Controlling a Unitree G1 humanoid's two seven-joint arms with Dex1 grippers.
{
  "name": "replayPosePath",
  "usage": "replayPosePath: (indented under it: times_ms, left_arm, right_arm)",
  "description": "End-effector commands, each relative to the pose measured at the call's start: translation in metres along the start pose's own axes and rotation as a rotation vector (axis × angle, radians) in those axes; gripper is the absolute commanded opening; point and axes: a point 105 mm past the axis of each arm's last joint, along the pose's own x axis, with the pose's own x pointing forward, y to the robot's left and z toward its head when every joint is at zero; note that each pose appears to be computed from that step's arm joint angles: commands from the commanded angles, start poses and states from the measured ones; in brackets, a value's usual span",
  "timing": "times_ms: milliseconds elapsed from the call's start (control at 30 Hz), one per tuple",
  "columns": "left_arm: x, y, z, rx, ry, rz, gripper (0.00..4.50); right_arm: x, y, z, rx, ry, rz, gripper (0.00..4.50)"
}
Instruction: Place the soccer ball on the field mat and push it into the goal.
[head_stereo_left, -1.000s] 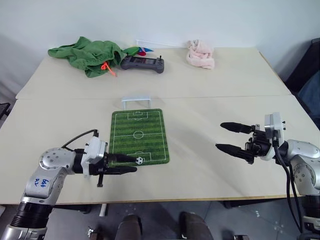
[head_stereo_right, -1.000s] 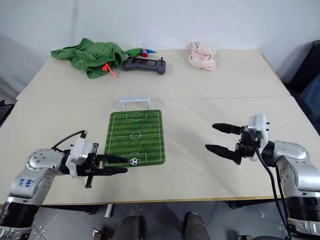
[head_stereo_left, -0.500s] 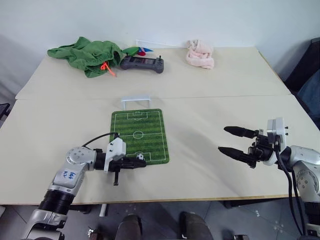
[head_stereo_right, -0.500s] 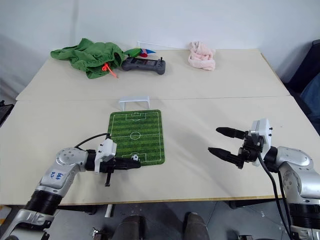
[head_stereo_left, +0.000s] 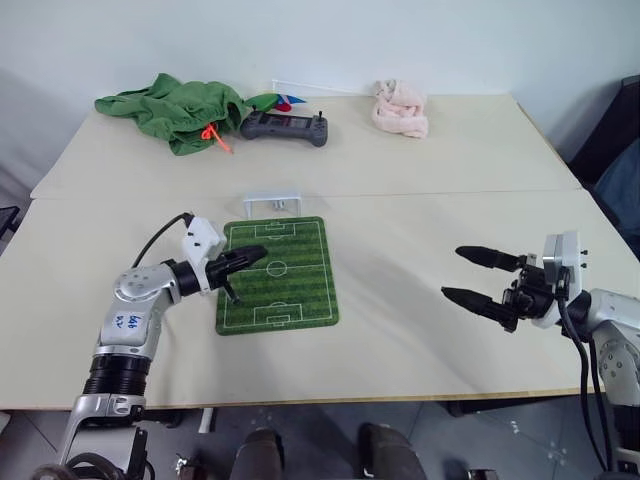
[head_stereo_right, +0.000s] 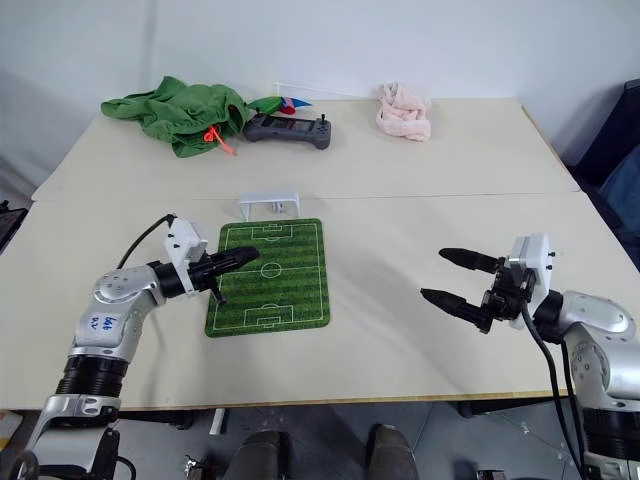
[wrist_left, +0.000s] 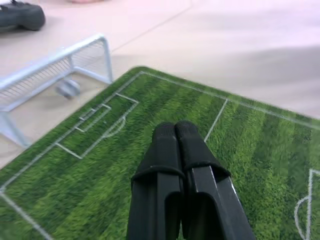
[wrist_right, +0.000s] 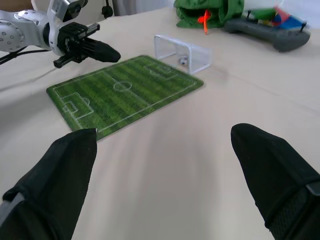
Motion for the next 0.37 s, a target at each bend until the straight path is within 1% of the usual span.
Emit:
replayPosePath:
  times_ms: [33,133,167,233,300,367]
  left_arm:
    - [-0.013,0.005,0.031,0.001,-0.099,-0.008,0.04]
    - [-0.025,0.007,0.033,-0.017,-0.092,0.005,0.04]
    - [-0.028,0.011,0.031,-0.001,-0.073,0.037,0.04]
    - [-0.039,0.015,0.027,-0.011,-0.055,0.037,0.04]
    - [-0.053,0.011,0.021,-0.01,-0.037,-0.008,0.04]
    - [-0.062,0.013,0.013,0.018,0.006,-0.013,0.04]
  right_arm:
    - [0.001,-0.003,0.009,-0.041,-0.027,0.013,4.5]
    - [0.001,-0.006,0.011,-0.051,-0.024,0.02,4.5]
    - [0.001,-0.007,0.011,-0.055,-0.02,0.02,4.5]
    - [0.0,-0.011,0.012,-0.061,-0.017,0.022,4.5]
    - [0.001,-0.013,0.014,-0.068,-0.012,0.03,4.5]
    - [0.002,-0.016,0.014,-0.07,-0.011,0.033,4.5]
